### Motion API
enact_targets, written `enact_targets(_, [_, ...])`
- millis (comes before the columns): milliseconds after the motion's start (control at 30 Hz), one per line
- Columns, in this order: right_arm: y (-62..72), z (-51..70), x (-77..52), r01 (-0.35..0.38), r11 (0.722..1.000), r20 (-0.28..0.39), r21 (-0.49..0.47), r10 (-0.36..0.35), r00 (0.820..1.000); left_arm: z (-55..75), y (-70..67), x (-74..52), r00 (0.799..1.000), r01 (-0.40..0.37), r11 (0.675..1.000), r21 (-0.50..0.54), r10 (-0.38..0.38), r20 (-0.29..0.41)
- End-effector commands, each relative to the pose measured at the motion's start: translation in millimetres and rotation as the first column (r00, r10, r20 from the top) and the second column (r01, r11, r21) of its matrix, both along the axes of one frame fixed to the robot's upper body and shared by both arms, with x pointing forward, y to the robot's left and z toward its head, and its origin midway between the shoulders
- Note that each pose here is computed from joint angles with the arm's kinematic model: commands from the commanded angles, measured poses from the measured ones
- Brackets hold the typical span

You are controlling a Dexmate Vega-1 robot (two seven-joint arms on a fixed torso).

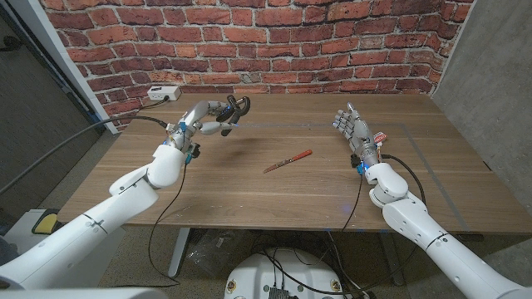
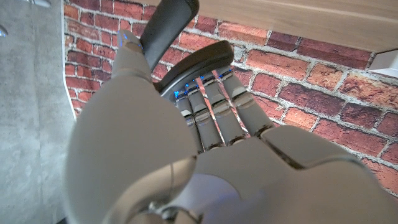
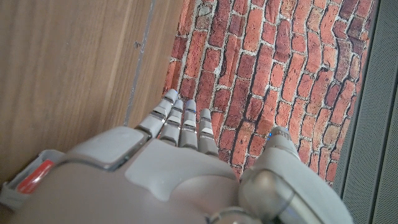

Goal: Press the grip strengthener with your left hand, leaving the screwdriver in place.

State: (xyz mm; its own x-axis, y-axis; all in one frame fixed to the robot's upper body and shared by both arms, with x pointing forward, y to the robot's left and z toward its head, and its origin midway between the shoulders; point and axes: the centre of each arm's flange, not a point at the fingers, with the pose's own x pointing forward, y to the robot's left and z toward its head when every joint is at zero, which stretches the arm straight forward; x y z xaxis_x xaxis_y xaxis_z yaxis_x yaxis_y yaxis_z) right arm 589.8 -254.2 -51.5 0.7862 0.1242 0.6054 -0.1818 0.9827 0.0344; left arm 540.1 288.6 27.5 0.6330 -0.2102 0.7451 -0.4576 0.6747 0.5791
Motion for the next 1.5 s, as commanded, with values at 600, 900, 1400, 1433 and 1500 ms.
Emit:
enact_targets(600, [0.4, 4.7, -1.5, 0.005, 1.0, 0.03, -0.001, -0.005, 1.0, 2.5, -6.5, 7.8, 0.983, 0.168, 0.981, -0.094, -0.159, 0.089])
enact_targets(900, [1.2, 6.1, -2.9, 0.002, 1.0, 0.035, 0.0, -0.002, 0.999, 3.3, -8.0, 6.2, 0.983, 0.17, 0.98, -0.106, -0.161, 0.086])
enact_targets(1400, [2.9, 9.1, -2.2, -0.004, 1.0, 0.045, -0.005, 0.004, 0.999, 0.1, -15.9, 5.4, 0.983, 0.175, 0.975, -0.136, -0.165, 0.086])
enact_targets(1433, [3.1, 9.1, -2.0, -0.005, 1.0, 0.044, -0.004, 0.005, 0.999, 0.0, -16.8, 5.5, 0.983, 0.175, 0.975, -0.136, -0.165, 0.084])
enact_targets(1500, [3.4, 8.7, -1.7, -0.006, 1.0, 0.045, -0.007, 0.006, 0.999, -0.6, -18.4, 5.6, 0.983, 0.177, 0.974, -0.141, -0.167, 0.082])
